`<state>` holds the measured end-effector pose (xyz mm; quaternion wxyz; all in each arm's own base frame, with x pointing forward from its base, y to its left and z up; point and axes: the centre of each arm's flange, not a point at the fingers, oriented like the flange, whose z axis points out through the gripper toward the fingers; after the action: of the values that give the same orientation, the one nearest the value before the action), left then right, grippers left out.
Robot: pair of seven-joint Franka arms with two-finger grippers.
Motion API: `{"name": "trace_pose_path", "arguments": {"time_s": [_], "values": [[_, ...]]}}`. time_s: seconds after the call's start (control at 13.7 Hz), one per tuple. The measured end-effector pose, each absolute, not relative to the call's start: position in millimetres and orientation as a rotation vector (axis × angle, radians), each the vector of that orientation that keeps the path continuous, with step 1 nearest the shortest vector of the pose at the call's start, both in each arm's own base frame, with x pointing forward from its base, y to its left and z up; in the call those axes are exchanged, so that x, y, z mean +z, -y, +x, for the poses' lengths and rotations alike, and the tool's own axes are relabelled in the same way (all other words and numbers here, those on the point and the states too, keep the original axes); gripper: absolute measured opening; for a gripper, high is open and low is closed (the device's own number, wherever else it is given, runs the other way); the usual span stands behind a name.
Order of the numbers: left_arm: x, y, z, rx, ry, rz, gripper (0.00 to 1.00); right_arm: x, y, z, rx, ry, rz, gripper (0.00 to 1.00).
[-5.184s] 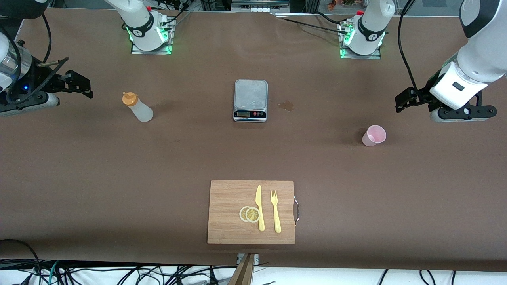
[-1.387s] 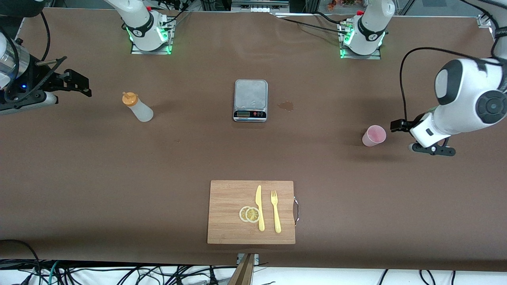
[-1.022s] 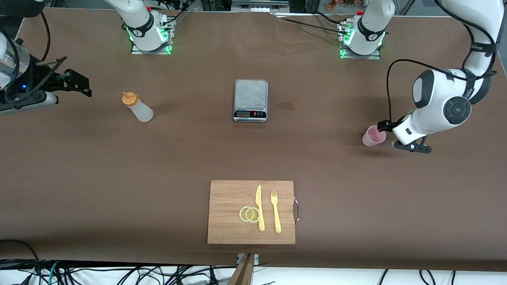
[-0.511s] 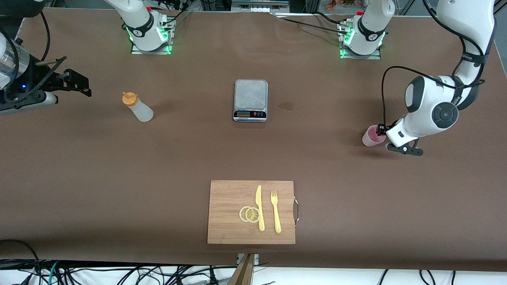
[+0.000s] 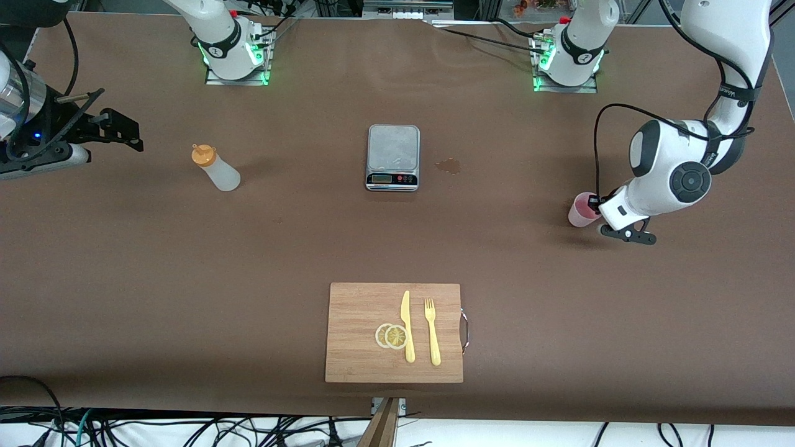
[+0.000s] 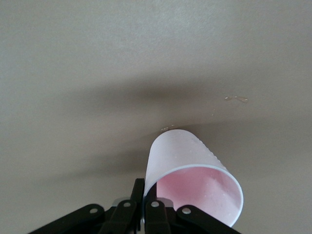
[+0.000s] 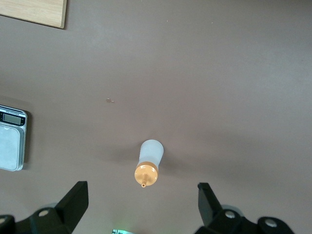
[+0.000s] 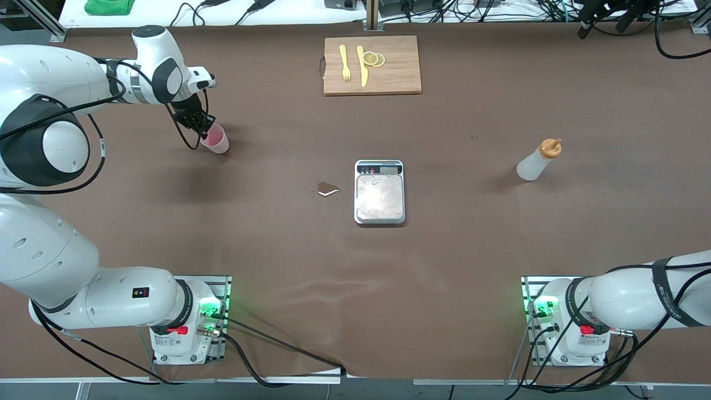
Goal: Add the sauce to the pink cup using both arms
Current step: 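Carry the pink cup with the left gripper onto the scale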
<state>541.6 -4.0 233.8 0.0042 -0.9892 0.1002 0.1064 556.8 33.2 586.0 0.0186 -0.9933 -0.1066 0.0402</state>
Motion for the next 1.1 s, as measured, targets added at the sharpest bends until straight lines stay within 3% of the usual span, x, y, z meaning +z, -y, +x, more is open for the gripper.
{"name": "trace_pose_path", "arguments": {"time_s": [0.15, 0.51, 0.8, 1.1], "values": [[251, 26, 545, 0.386, -0.374, -3.092, 0.04, 586, -33, 557, 0.125, 0.331, -3.084, 1.0], [358, 151, 549, 0.546, -0.385, -3.032, 0.04, 586, -33, 557, 0.125, 0.33, -3.084, 1.0], [379, 314, 491, 0.522, -0.189, -3.051, 0.04, 586, -33, 557, 0.125, 0.329, -3.084, 1.0], [358, 436, 448, 0.497, 0.081, -3.092, 0.04, 587, -31, 556, 0.123, 0.325, -3.085, 1.0]]}}
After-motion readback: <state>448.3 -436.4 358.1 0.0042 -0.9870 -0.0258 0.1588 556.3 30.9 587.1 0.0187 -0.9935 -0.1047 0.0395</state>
